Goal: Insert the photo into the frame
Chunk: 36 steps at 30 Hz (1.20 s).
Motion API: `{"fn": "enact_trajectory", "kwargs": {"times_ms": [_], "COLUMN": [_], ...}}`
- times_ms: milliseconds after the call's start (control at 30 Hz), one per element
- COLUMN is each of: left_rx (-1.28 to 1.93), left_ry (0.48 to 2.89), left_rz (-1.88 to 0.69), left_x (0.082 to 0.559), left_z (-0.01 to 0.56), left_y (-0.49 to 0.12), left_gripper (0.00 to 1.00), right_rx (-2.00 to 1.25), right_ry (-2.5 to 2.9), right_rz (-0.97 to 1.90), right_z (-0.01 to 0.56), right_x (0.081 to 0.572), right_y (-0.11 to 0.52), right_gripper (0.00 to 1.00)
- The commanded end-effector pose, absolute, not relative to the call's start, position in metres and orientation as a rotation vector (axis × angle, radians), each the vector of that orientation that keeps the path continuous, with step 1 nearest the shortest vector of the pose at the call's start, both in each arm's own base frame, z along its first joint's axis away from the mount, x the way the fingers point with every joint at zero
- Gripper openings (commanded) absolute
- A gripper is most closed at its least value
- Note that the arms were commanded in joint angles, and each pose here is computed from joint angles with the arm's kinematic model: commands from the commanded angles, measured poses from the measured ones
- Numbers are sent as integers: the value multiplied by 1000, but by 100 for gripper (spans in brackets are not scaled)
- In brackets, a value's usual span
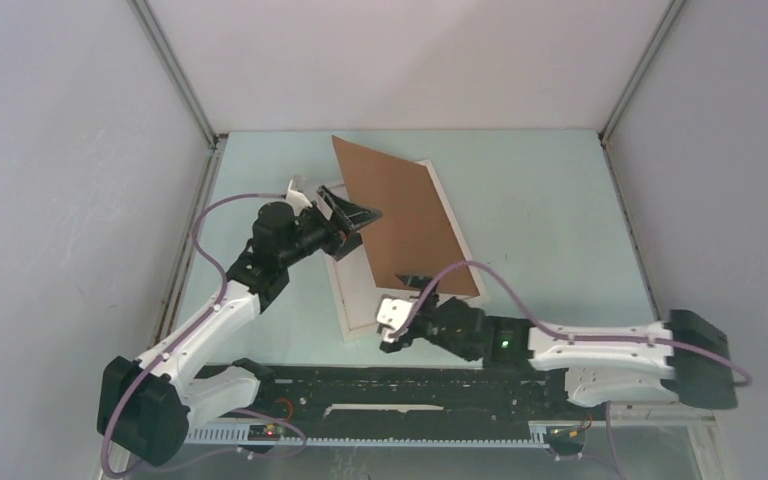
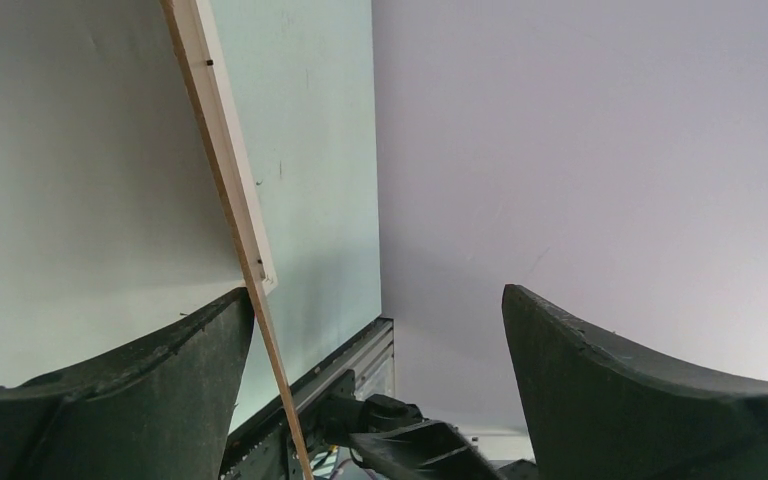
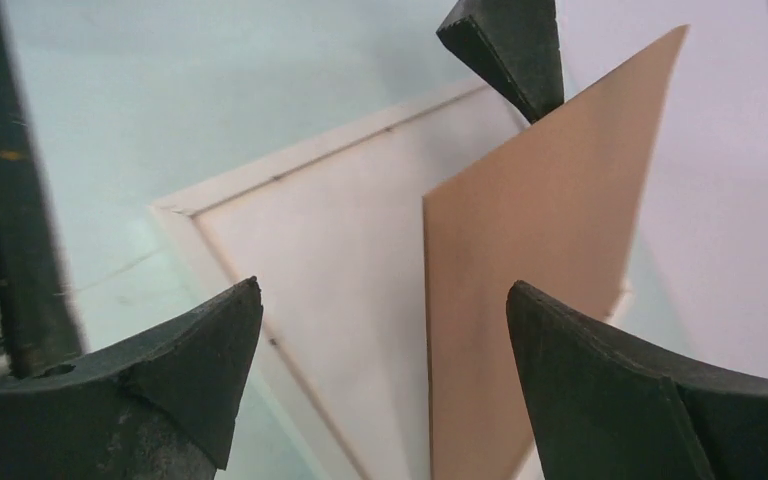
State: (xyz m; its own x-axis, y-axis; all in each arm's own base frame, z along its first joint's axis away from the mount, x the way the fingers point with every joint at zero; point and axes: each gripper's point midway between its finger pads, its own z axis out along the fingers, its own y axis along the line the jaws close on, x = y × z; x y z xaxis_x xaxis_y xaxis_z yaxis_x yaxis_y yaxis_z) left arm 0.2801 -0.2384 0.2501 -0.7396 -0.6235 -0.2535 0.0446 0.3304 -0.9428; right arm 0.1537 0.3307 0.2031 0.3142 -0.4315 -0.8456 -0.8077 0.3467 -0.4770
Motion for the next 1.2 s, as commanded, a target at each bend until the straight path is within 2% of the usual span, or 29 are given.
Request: {"fn": "enact_trajectory", "kwargs": {"times_ms": [0,233,300,400,500,733,867,1033,1167], "left_rx": [-395,-390,-394,-392,-394,-397,-390,-311,-286], "left_ry": [1910,1914,1917,1918,1923,1917,1933,1945,1923], "left_rz": [-1504,-1502,-1501,-1500,-1500,-1496,-1474,-1356,-1116], "left_x": [281,280,280,280,281,280,278,272,264], "left_z": [293,294,293,292,291,294,292,291,290], "left_y": [-246,-246,-246,-246,-247,-245,-244,-229,-180], "left_gripper": [94,94,94,94,94,94,96,100,100], "right_rx": [-1064,-1070,-1065,-1087,-1076,-991,-972,-953,-901], "right_ry": [1202,1200,1211,1228,1242,1236,1249,1301,1365], "right_rz": [27,-177,-201,-176,-167,-251,-213,-179,-94], "right_z": [232,222,221,213,208,210,211,205,207], "right_x": [192,210,213,210,210,219,219,224,226], "right_y": [336,348,349,353,355,354,356,352,346], "right_gripper": [98,88,73,64,43,24,0,0,0]}}
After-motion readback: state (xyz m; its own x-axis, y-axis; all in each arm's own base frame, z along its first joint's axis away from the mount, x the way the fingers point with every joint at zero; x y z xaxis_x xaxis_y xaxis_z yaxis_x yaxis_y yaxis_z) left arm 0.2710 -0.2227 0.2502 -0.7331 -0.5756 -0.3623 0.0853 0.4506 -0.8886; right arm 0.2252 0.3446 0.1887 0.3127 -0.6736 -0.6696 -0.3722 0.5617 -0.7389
